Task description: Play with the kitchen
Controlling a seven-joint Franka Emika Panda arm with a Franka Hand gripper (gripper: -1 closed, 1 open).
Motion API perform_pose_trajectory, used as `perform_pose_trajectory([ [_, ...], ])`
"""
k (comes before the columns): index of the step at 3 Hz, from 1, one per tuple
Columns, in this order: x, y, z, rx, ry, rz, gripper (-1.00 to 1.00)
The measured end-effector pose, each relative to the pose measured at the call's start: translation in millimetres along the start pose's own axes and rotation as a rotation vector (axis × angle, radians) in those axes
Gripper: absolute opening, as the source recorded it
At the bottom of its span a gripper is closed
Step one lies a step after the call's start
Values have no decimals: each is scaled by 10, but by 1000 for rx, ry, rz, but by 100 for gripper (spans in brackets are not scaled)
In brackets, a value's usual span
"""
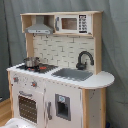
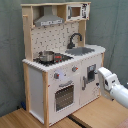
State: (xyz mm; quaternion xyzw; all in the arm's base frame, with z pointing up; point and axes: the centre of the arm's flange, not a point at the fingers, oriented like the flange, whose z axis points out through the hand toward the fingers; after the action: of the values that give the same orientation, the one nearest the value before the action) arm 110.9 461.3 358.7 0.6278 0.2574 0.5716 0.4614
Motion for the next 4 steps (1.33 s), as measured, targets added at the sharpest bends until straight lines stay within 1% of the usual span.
perform_pose_trajectory([
  [3, 197, 525, -9, -22, 12, -221, 100],
  [4, 263, 701, -10, -27, 18, -322, 100],
])
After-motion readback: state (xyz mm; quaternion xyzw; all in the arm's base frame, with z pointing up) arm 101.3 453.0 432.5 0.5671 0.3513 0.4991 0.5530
